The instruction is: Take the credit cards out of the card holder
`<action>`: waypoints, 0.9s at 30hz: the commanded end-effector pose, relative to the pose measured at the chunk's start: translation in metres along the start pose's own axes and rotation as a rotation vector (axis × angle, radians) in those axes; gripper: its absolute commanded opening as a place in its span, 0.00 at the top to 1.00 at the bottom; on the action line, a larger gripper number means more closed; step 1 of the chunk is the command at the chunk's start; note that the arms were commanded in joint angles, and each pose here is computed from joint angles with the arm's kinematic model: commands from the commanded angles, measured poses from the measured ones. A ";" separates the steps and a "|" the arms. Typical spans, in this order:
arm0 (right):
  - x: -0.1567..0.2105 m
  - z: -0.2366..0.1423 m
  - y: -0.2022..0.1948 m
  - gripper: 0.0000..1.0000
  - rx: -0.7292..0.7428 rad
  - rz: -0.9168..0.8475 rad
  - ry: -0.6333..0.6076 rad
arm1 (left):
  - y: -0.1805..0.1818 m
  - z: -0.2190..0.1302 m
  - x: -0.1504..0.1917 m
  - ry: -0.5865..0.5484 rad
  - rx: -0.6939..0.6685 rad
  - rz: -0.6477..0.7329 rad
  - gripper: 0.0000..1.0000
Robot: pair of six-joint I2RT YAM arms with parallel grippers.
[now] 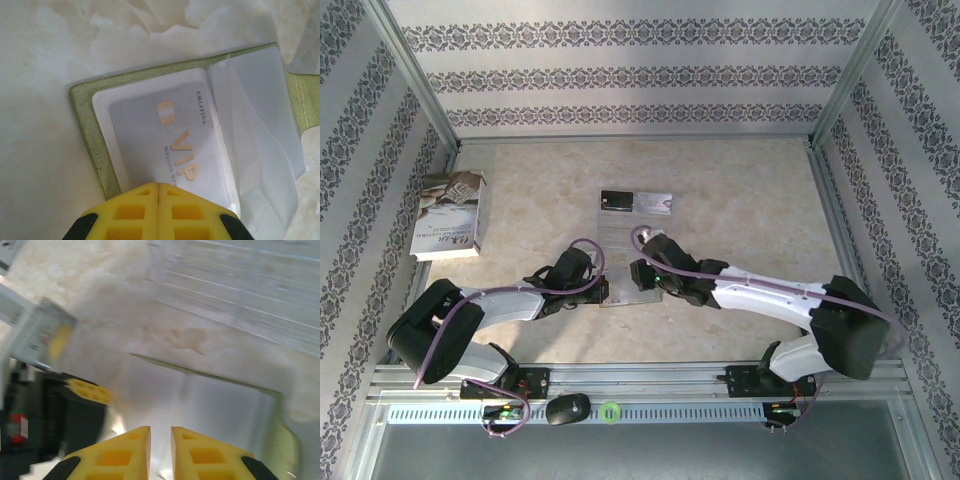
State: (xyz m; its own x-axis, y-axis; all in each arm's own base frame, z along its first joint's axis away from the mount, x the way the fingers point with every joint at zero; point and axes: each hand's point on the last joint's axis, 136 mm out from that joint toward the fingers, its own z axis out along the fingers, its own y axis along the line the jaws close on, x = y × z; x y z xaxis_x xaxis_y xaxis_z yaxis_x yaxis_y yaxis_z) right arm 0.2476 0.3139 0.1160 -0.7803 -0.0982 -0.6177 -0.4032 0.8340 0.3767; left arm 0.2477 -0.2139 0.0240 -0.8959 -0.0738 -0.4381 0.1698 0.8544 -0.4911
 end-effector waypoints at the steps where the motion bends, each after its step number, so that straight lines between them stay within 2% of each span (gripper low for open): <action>1: 0.006 0.009 0.012 0.82 -0.053 -0.035 0.058 | -0.005 -0.006 0.000 0.013 -0.007 0.037 1.00; 9: 0.006 -0.001 -0.037 0.80 0.050 0.084 -0.013 | -0.047 -0.015 -0.020 -0.005 0.090 0.074 1.00; 18: 0.004 -0.027 -0.080 0.80 0.122 0.169 -0.094 | -0.086 0.028 -0.003 0.127 0.159 0.111 1.00; 23: 0.007 -0.033 -0.084 0.78 0.110 0.171 -0.106 | -0.098 0.057 0.016 0.222 0.200 0.096 1.00; 27: 0.009 -0.028 -0.077 0.77 0.072 0.168 -0.080 | -0.098 0.054 0.015 0.211 0.195 0.098 1.00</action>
State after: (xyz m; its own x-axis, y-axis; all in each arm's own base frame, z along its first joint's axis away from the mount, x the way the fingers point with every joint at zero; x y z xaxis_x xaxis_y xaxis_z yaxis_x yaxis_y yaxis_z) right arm 0.2582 0.2285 0.1000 -0.7915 0.0837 -0.6054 -0.2177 0.8869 0.4073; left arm 0.2509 -0.3234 0.0273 -0.9264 0.1142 -0.3589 0.3188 0.7451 -0.5858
